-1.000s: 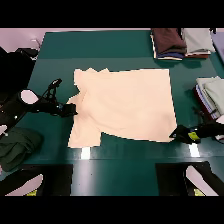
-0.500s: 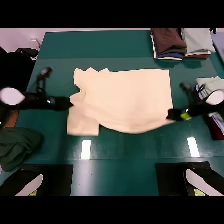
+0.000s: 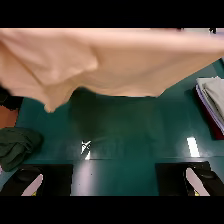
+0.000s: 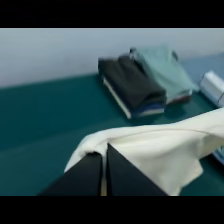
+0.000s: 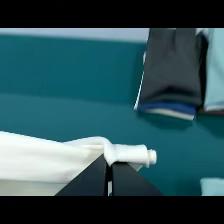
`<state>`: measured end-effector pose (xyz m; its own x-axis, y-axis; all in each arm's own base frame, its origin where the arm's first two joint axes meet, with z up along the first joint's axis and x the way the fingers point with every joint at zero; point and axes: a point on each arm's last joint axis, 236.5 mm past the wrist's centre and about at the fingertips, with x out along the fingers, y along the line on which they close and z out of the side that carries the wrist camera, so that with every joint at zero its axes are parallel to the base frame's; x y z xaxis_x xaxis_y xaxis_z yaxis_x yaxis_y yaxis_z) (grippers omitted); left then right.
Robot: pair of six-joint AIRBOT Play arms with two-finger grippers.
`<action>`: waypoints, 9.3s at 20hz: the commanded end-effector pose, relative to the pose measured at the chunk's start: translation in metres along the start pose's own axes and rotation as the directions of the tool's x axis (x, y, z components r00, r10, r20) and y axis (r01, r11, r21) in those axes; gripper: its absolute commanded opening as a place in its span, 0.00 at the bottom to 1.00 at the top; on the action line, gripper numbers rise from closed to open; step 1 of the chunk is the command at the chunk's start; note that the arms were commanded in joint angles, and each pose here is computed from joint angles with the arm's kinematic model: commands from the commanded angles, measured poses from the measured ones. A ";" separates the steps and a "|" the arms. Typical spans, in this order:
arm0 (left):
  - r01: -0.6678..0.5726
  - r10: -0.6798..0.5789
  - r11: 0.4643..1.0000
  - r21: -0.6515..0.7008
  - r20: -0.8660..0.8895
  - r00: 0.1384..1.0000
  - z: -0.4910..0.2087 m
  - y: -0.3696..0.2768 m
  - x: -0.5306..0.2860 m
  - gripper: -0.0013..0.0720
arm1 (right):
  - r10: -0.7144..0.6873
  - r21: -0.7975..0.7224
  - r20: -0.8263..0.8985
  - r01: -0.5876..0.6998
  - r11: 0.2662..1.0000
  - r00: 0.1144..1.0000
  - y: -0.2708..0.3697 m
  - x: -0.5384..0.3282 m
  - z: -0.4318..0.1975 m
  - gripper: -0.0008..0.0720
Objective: Fold the shirts.
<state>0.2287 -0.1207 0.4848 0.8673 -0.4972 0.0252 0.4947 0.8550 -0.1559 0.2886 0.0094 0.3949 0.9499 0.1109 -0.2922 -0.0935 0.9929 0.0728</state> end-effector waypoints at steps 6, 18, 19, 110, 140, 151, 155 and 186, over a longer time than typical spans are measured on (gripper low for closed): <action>-0.049 0.044 0.997 0.066 0.081 0.996 0.046 0.003 -0.008 0.05 | -0.007 -0.064 0.018 0.008 0.998 1.000 0.006 -0.034 0.050 0.03; -0.205 -0.031 0.965 -0.163 -0.849 0.527 -0.346 0.157 0.226 0.05 | 0.075 0.080 -0.797 -0.018 0.997 0.599 -0.041 0.233 -0.247 0.03; -0.225 -0.035 0.959 -0.171 -0.862 0.506 -0.372 0.167 0.237 0.05 | 0.082 0.092 -0.816 -0.012 0.996 0.572 -0.044 0.248 -0.268 0.03; -0.395 -0.157 0.882 -0.256 -0.951 0.266 -0.459 0.041 -0.082 0.05 | 0.125 0.185 -0.921 0.132 0.974 0.368 -0.042 0.003 -0.406 0.03; -0.358 -0.067 0.884 -0.300 -0.840 0.538 -0.430 0.131 0.150 0.05 | 0.428 0.525 -0.809 0.167 0.835 0.403 -0.114 0.185 -0.379 0.77; -0.212 -0.170 0.909 -0.359 -0.783 0.598 -0.449 0.035 0.198 0.05 | 0.585 0.675 -0.678 0.062 0.735 0.446 -0.039 0.209 -0.439 0.42; -0.128 -0.236 0.925 -0.357 -0.806 0.542 -0.490 -0.019 0.230 0.05 | 0.599 0.643 -0.655 -0.077 0.762 0.462 -0.025 0.215 -0.388 0.03; -0.435 0.385 0.899 0.049 -0.560 0.734 -0.188 0.192 0.134 0.05 | 0.878 0.296 -0.362 -0.854 0.428 0.314 0.475 0.156 -0.231 0.54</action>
<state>0.4549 -0.1022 0.2257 0.7192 -0.2153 -0.6606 0.1623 0.9765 -0.1415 0.3384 0.4333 0.1875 0.1224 0.9077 -0.4013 -0.7085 0.3631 0.6052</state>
